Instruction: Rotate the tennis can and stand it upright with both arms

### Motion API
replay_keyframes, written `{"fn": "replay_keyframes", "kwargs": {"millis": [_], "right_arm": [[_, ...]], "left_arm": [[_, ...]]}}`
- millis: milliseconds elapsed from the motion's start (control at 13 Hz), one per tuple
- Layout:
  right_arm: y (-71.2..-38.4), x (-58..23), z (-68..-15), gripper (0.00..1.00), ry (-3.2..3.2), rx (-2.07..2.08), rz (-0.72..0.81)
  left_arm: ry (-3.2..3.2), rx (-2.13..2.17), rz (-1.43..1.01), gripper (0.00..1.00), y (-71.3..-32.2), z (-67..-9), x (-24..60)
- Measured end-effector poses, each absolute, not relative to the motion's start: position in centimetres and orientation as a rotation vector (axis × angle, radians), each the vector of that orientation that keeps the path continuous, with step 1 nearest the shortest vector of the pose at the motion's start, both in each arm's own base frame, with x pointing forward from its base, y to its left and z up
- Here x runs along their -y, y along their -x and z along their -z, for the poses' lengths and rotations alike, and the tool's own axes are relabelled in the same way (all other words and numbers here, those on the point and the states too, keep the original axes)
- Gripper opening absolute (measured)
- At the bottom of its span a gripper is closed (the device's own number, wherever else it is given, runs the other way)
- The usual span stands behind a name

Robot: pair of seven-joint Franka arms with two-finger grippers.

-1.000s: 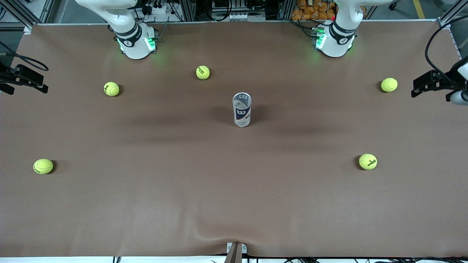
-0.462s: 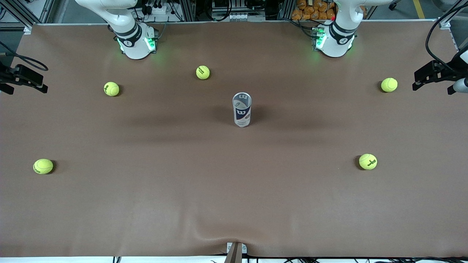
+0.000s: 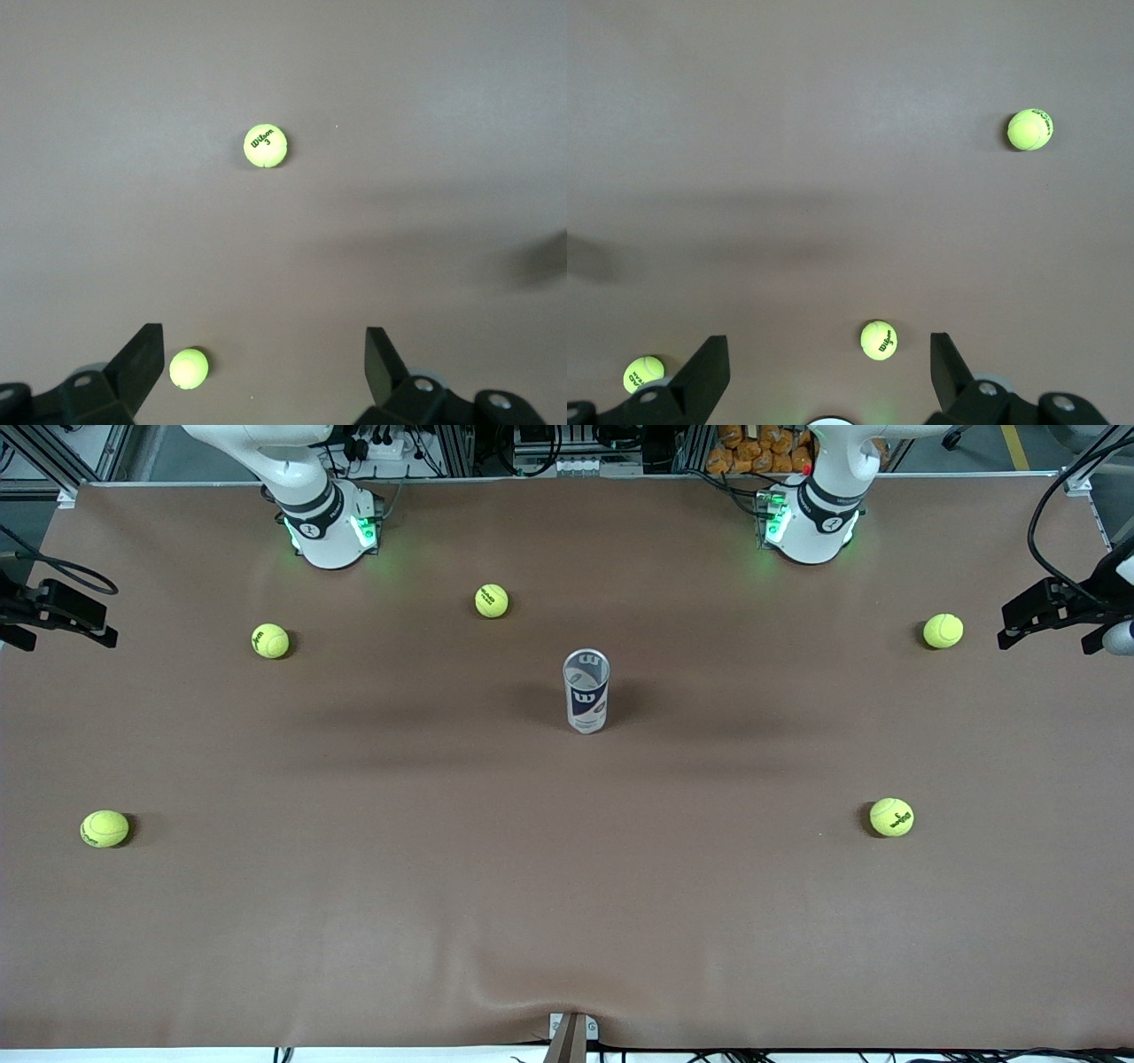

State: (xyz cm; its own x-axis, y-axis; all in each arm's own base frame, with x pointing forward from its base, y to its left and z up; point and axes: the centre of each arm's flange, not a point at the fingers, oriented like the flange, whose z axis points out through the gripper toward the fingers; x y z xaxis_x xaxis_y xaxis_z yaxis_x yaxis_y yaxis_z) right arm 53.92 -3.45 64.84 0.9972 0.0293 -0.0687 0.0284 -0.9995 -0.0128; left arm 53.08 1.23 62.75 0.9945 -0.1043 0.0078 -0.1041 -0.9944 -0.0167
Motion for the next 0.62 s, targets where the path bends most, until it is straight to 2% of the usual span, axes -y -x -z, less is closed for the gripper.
{"fn": "replay_keyframes", "kwargs": {"millis": [615], "right_arm": [[-53.90, 3.47, -64.83, 1.00, 3.127, 0.044, -0.110]], "left_arm": [[3.125, -0.074, 0.014, 1.00, -53.08, -62.74, -1.39]]}}
